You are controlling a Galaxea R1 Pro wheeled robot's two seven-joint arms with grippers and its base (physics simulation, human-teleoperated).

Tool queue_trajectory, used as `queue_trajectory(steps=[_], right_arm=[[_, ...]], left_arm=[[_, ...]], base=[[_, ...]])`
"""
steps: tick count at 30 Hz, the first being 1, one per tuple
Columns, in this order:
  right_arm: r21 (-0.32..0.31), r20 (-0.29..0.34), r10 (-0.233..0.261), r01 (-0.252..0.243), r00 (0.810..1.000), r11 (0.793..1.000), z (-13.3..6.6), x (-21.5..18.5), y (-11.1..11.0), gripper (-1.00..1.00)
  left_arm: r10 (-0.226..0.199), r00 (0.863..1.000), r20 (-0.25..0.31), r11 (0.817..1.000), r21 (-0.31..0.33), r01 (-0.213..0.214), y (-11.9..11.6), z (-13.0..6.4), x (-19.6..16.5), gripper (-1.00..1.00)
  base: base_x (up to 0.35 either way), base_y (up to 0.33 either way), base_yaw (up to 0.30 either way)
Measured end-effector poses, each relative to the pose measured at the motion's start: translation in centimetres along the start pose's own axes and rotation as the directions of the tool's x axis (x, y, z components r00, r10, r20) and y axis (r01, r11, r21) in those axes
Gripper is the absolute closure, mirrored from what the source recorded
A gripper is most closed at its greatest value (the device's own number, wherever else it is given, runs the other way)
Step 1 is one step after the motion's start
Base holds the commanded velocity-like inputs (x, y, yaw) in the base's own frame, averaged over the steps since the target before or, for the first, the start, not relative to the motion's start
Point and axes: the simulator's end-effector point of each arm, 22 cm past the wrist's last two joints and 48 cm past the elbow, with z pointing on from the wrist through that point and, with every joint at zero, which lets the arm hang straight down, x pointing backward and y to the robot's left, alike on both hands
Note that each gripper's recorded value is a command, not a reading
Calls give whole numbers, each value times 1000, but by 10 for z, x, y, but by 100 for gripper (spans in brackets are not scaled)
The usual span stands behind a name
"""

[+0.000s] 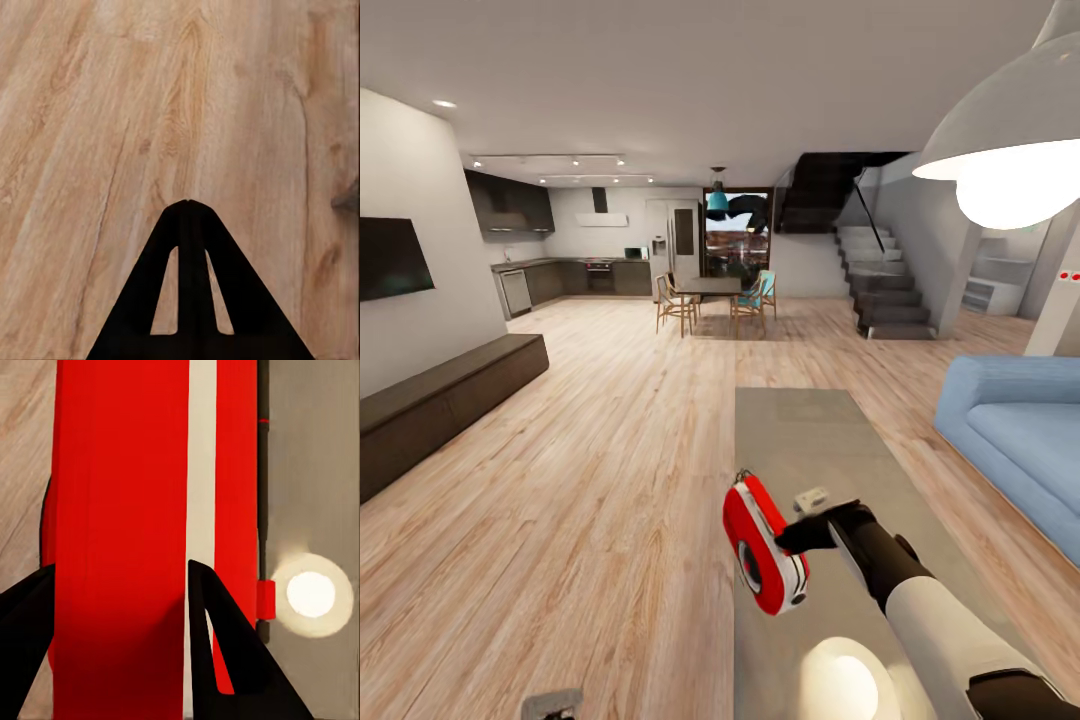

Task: Turn on the radio receiver that's on the table in the living room.

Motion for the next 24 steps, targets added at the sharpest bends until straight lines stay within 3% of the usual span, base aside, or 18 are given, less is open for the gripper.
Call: queue_trajectory(steps=[5, 6, 7, 8, 9, 11, 12, 13, 18, 20, 24], right_arm=[[-210, -47, -72, 61, 996, 976, -7, 16, 39, 100], [-278, -62, -118, 96, 991, 956, -13, 24, 48, 100], [-364, -84, -117, 79, 990, 928, -19, 32, 65, 100], [-385, -79, -106, 68, 991, 920, -22, 29, 70, 100], [-383, -73, -131, 93, 989, 919, -22, 30, 68, 100], [-400, -80, -135, 92, 988, 912, -23, 33, 72, 100], [-440, -82, -142, 92, 986, 893, -26, 35, 82, 100], [-481, -92, -125, 66, 988, 874, -31, 36, 92, 100], [-545, -48, -162, 110, 986, 831, -38, 34, 106, 100], [-558, -22, -178, 136, 984, 819, -38, 34, 109, 100], [-569, -18, -185, 143, 983, 810, -36, 40, 111, 100]], left_arm=[[64, 996, 56, 990, 124, -71, -34, -14, -68, 100], [124, 989, 77, 976, 171, -136, -52, -19, -82, 100], [182, 978, 102, 943, 263, -203, -93, -24, -89, 100], [204, 972, 116, 924, 305, -230, -115, -27, -92, 100], [216, 968, 125, 909, 335, -246, -132, -29, -94, 100], [235, 964, 128, 885, 382, -267, -158, -34, -92, 100], [247, 961, 127, 874, 399, -278, -169, -36, -90, 100], [251, 960, 126, 872, 402, -280, -171, -36, -89, 100], [251, 962, 103, 864, 426, -271, -184, -36, -77, 100], [257, 961, 99, 855, 439, -274, -193, -38, -73, 100], [272, 957, 102, 837, 465, -288, -208, -43, -68, 100]], base=[[0, 0, 0], [0, 0, 0], [0, 0, 0], [0, 0, 0], [0, 0, 0], [0, 0, 0], [0, 0, 0], [0, 0, 0], [0, 0, 0], [0, 0, 0], [0, 0, 0]])
